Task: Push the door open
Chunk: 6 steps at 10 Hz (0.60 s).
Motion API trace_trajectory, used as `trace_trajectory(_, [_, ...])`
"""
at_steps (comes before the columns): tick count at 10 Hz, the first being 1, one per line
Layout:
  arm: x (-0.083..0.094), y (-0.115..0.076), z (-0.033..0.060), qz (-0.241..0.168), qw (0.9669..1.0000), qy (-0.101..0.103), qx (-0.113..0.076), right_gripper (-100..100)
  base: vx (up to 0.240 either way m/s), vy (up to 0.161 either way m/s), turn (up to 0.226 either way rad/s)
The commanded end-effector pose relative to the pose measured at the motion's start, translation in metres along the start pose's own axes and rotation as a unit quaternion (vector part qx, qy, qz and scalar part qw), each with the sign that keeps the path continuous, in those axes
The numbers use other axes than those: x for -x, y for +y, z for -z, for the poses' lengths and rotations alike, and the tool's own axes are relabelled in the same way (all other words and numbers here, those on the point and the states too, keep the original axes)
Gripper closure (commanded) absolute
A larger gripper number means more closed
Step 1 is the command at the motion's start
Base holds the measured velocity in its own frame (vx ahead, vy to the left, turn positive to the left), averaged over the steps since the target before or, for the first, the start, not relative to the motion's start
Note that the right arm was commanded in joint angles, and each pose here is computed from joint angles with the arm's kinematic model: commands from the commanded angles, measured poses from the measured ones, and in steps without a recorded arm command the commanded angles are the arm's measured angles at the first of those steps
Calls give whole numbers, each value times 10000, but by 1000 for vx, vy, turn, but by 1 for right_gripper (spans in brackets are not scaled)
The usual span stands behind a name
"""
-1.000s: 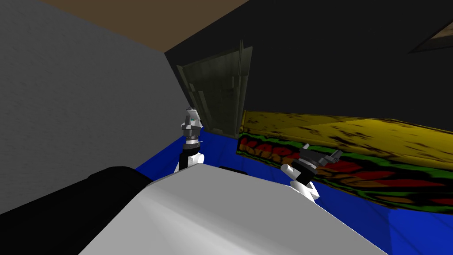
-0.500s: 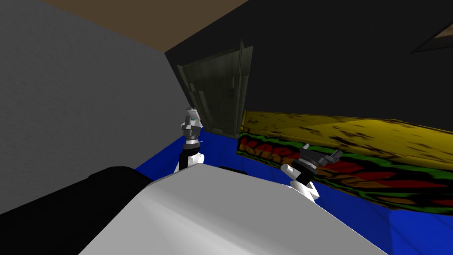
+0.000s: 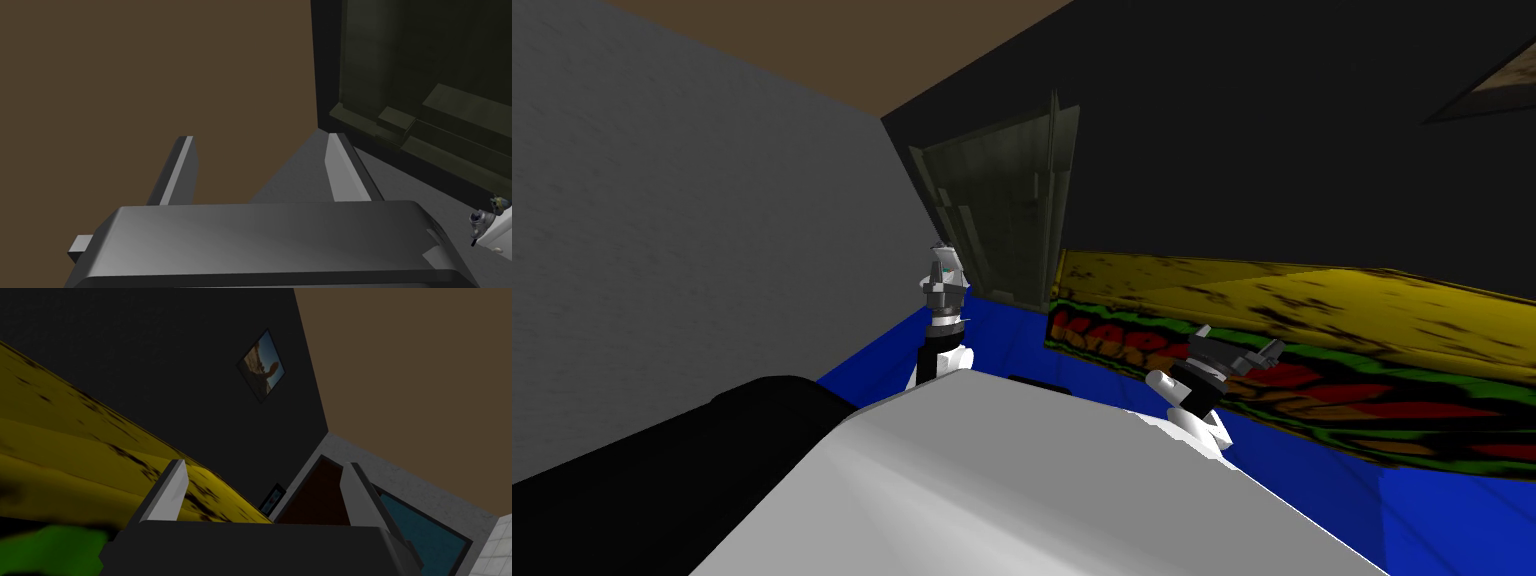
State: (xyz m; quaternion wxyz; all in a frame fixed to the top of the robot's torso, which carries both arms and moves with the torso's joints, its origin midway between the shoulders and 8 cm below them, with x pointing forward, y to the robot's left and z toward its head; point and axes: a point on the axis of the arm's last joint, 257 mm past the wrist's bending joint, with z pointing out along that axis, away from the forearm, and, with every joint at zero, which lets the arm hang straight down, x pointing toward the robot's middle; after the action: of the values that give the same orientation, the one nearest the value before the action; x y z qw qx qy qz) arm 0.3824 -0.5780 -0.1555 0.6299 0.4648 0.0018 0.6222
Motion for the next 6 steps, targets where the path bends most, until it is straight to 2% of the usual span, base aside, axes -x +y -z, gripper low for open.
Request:
trace_trajectory(1, [2,0,2,-11,10000,-6,4,-100,2,-55,12])
trace_trajectory(6, [5,-1,5,-26,10000,-14,8,-100,1,-6,7])
